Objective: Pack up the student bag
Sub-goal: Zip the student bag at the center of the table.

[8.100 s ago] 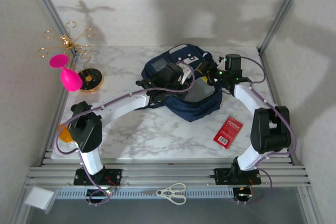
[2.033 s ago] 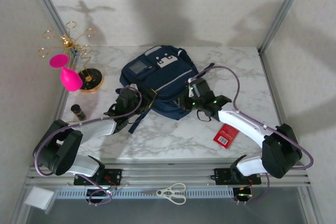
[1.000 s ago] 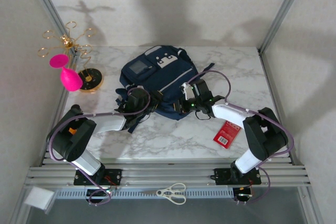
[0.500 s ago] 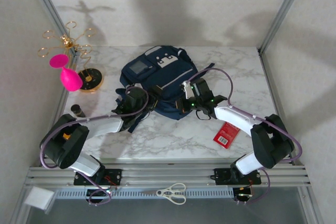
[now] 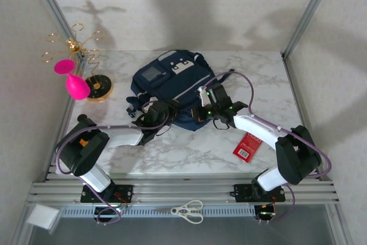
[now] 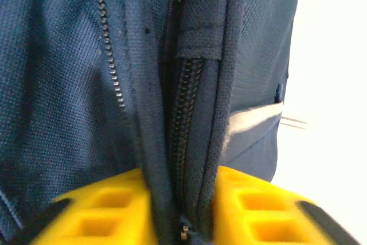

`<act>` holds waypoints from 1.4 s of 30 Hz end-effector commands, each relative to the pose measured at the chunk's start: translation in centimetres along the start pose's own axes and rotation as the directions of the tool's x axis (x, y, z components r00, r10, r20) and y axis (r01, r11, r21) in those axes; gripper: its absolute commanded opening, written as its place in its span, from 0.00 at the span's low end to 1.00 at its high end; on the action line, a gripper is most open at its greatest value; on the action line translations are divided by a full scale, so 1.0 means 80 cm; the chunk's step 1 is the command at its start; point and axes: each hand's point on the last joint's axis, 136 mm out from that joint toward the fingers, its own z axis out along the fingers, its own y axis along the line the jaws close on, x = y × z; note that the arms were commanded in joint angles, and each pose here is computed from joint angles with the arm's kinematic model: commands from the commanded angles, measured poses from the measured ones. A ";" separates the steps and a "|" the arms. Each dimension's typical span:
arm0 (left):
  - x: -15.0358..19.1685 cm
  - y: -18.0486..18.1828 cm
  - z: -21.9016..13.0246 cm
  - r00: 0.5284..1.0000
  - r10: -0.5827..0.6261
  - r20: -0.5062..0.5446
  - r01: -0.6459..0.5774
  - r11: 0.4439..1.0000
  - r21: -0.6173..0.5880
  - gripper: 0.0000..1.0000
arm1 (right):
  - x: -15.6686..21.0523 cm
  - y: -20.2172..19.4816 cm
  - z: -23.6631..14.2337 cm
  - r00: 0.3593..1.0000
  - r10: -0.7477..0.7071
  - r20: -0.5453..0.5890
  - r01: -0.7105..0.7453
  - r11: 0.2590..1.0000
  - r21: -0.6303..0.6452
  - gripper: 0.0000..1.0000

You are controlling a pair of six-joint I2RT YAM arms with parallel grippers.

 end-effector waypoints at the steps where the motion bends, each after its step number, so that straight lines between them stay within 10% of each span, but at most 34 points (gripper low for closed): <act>1: -0.043 -0.006 -0.008 0.985 0.038 0.171 -0.035 0.999 -0.017 0.12 | -0.010 -0.016 -0.016 1.000 -0.016 0.018 0.014 0.994 0.107 0.00; 15: -0.139 0.001 -0.060 0.934 0.333 0.133 -0.308 0.935 -0.176 0.00 | -0.039 -0.101 -0.060 0.995 0.033 0.091 -0.067 0.911 0.406 0.00; 21: -0.175 -0.030 -0.055 0.937 0.346 0.055 -0.339 0.935 -0.102 0.01 | -0.044 0.013 -0.031 0.985 -0.147 0.088 0.120 0.958 0.261 0.00; 29: -0.153 -0.034 -0.089 0.945 0.323 0.048 -0.319 0.945 -0.076 0.58 | -0.047 0.058 0.003 0.992 -0.060 0.109 0.047 0.992 0.117 0.00; 42: -0.049 -0.050 -0.081 0.998 0.057 0.020 -0.058 0.996 0.074 0.59 | -0.026 0.060 0.021 0.993 -0.064 0.101 0.057 0.996 0.070 0.00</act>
